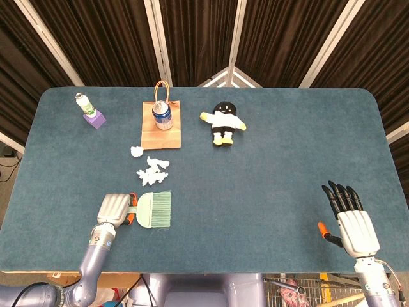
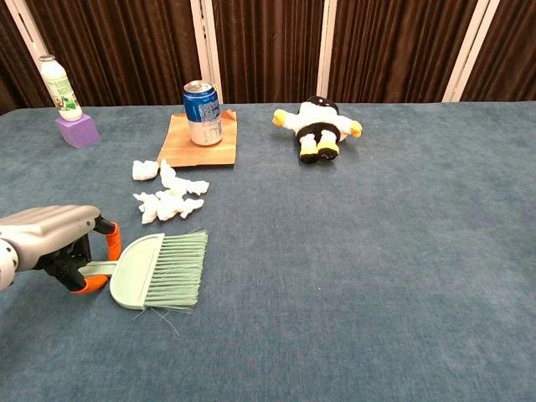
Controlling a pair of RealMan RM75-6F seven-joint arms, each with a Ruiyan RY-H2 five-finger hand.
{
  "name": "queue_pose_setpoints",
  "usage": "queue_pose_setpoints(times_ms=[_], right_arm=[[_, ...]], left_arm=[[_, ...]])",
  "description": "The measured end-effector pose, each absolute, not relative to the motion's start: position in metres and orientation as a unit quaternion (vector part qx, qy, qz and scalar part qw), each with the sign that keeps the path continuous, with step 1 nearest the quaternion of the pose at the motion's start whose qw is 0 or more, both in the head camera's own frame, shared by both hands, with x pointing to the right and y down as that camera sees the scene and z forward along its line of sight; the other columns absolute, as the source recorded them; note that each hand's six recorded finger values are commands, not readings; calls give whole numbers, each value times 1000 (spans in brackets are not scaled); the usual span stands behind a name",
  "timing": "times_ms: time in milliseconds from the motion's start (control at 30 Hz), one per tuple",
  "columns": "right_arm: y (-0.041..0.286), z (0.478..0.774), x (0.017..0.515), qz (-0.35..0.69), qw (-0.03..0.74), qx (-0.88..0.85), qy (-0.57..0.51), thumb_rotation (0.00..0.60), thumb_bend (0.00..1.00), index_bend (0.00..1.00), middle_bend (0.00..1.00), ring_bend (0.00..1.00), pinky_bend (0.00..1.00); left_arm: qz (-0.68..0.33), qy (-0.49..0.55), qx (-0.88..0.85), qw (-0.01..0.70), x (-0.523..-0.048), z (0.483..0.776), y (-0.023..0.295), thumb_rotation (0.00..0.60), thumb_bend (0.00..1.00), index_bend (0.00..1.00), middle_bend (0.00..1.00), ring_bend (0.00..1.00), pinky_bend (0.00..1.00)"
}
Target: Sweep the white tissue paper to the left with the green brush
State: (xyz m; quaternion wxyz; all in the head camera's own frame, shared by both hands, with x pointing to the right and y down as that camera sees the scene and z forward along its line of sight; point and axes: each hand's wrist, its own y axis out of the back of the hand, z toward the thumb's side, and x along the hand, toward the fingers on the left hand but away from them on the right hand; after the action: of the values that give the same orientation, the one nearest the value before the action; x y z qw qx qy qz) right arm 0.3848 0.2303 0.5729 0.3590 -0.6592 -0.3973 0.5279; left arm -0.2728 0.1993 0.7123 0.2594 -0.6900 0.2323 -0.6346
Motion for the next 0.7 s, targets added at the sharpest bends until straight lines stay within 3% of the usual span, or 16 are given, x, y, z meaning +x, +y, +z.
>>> queue_pose_setpoints(times_ms=[167, 700], right_arm=[[230, 573, 385, 529, 359, -659, -397, 600, 345, 0, 0, 0, 0], [229, 575, 386, 532, 352, -659, -398, 600, 345, 0, 0, 0, 0]], left_arm=[[-628, 251, -682, 277, -281, 700, 183, 600, 726, 757, 1000, 1000, 999], [-591, 295, -648, 379, -261, 643, 82, 600, 749, 783, 1000, 1000, 1000]])
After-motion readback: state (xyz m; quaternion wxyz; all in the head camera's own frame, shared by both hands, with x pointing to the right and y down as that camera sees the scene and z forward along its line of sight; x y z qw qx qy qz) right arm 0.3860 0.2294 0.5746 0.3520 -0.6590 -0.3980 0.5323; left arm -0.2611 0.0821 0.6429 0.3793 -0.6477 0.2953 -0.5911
